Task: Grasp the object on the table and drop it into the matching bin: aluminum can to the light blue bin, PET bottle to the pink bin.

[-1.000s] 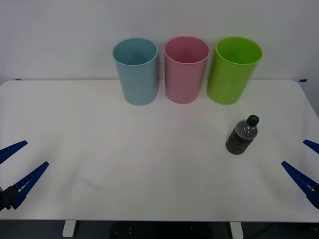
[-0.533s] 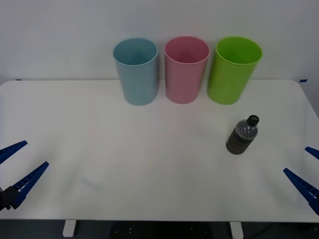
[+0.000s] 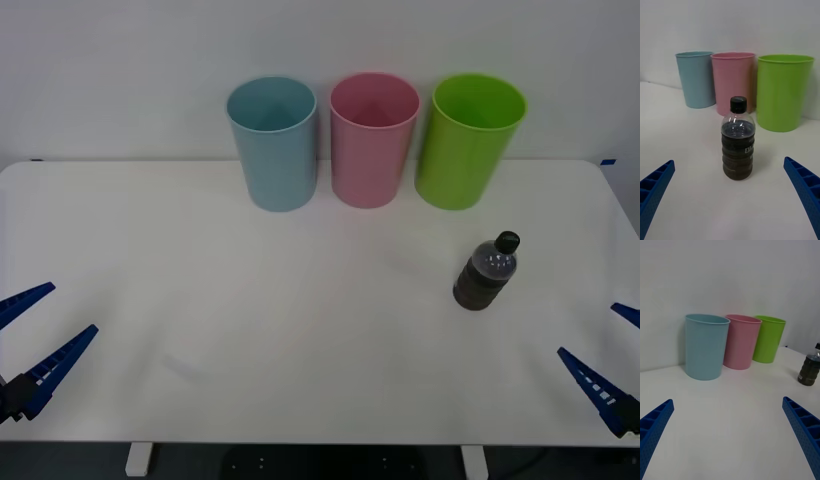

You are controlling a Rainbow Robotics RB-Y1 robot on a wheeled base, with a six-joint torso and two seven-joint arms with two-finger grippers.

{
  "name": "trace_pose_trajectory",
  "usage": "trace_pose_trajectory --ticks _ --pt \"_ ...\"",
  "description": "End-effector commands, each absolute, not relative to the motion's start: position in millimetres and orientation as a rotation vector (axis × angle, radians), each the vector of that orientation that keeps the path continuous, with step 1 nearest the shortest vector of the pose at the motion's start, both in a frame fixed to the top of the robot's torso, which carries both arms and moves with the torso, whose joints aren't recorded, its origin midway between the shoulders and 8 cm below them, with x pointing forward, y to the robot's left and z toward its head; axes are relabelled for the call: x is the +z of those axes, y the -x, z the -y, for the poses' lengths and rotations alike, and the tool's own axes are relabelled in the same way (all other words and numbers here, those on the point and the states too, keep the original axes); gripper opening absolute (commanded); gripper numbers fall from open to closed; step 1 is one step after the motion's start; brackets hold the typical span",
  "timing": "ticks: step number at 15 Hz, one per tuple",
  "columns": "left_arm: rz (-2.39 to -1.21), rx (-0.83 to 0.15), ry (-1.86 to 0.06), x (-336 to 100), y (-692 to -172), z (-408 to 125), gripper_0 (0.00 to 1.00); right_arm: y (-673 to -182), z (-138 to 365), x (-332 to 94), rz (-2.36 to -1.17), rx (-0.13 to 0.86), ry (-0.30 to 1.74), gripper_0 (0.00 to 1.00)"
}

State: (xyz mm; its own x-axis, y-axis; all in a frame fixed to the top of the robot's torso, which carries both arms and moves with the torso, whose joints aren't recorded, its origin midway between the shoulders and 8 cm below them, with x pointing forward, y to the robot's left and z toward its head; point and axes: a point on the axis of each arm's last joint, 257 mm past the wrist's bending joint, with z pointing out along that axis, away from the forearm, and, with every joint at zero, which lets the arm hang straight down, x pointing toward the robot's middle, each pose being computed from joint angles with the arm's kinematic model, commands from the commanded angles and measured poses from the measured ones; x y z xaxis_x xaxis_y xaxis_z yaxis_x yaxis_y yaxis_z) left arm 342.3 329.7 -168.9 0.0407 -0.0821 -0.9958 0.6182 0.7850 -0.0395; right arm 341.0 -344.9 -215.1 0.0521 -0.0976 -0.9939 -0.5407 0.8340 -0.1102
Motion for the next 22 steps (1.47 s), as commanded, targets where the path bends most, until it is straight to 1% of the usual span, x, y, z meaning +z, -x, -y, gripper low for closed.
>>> trace_pose_trajectory --ticks 1,8,11,14,22 --pt "-1.441 -0.567 -0.465 -168.9 -342.3 -329.7 1.00 -345.4 342.1 -228.5 -1.518 0.370 0.517 1.00" --pt "-1.441 -0.567 -0.465 -168.9 -342.3 -329.7 1.00 -376.2 319.3 -245.6 -1.542 0.354 0.474 1.00" --pt "-1.441 -0.567 -0.465 -168.9 -342.3 -329.7 1.00 -387.1 316.3 -251.5 -1.555 0.333 0.459 1.00" --pt "-1.441 -0.567 -0.465 -168.9 -342.3 -329.7 1.00 -400.0 310.8 -260.1 -1.559 0.343 0.461 1.00" --pt "-1.441 -0.567 -0.465 -168.9 -342.3 -329.7 1.00 -433.8 296.2 -272.8 -1.565 0.332 0.475 1.00"
